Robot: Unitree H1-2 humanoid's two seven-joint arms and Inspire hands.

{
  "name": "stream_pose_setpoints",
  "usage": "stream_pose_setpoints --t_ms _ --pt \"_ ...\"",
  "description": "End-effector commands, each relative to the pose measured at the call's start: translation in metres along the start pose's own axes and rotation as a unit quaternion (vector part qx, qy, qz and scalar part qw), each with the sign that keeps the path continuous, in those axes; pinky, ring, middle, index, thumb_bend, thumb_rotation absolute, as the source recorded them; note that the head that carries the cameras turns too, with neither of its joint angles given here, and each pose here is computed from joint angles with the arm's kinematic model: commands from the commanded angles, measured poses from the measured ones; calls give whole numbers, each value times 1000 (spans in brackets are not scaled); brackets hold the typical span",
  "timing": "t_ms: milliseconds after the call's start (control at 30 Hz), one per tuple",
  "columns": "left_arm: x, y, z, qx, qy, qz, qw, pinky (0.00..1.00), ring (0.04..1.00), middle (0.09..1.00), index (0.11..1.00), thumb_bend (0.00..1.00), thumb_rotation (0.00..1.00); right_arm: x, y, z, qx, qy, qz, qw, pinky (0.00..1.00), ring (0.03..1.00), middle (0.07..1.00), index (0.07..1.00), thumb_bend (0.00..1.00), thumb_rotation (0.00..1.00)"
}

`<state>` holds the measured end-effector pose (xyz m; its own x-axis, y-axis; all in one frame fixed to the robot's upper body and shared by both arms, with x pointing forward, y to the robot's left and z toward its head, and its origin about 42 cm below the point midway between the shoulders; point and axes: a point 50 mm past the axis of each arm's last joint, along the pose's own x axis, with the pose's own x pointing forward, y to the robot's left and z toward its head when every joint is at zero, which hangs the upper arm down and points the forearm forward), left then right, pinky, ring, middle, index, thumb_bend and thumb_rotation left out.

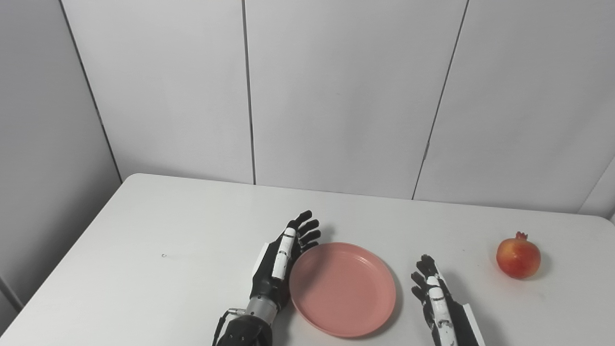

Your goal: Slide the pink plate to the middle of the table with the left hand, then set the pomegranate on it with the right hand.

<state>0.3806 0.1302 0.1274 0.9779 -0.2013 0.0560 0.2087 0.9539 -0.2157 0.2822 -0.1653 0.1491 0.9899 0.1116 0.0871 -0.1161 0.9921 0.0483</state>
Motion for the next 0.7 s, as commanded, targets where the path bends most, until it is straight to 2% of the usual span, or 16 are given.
stream_pose_setpoints --t_ms 0,400,667 --pt "-6 -3 -11 -3 18 7 1000 853 851 864 851 406 1000 5 5 16 1 -31 1 1000 955 946 963 965 250 1000" --pt "-10 -1 -9 6 8 5 1000 875 861 874 861 404 1000 8 7 23 -3 -33 -11 999 958 952 964 968 276 1000" --pt "-14 6 -10 -1 11 3 1000 857 852 866 852 415 1000 11 1 36 -20 -57 -30 998 952 948 964 970 274 1000"
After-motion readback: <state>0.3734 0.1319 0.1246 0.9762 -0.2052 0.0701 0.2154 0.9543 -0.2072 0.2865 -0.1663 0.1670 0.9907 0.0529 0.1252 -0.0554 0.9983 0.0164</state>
